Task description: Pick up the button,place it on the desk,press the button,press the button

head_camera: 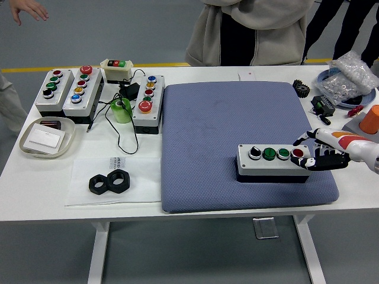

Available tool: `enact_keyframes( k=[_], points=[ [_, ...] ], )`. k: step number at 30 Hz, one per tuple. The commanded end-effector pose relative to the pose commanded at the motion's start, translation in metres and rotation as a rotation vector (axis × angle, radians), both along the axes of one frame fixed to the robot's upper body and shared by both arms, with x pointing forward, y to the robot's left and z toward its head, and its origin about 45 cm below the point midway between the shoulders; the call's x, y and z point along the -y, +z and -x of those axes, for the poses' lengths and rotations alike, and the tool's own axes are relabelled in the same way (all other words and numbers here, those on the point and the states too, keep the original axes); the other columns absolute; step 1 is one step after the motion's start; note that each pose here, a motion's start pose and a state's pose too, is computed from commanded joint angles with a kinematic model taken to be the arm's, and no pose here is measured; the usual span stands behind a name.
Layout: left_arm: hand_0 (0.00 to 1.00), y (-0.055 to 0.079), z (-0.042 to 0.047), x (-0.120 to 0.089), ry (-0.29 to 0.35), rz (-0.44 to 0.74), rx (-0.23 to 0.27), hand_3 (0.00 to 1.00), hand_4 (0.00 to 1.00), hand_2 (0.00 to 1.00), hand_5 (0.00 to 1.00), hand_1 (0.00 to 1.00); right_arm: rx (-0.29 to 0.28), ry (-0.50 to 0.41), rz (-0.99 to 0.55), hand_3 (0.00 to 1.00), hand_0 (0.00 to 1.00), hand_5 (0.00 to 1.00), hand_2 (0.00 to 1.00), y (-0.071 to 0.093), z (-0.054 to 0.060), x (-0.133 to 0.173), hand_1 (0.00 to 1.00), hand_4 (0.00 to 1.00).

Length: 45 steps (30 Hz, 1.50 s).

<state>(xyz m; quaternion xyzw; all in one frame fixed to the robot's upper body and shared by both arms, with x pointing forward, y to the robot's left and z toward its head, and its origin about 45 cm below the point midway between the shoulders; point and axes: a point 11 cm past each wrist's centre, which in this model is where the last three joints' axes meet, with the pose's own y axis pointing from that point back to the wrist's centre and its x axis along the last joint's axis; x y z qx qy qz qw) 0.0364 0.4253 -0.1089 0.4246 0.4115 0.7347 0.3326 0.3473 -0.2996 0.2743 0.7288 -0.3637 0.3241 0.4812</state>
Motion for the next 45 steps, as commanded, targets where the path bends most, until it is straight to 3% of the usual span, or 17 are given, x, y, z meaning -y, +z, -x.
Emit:
enact_keyframes(
  k=[31,45],
  points=[
    [0.714,-0.001,0.0021,0.001,-0.002,0.002,-0.007,0.828,0.641,0.891,0.998,0.832,-0.08,-0.019,0.033,0.762,0.248,0.708,0.272,-0.025,0.005,0.005,0.163,0.726],
    [0.715,-0.001,0.0059,0.0,-0.004,0.001,-0.016,0.827,0.641,0.891,0.998,0.832,0.014,0.004,-0.026,0.772,0.248,0.712,0.272,0.004,0.004,-0.005,0.164,0.724]
  ],
)
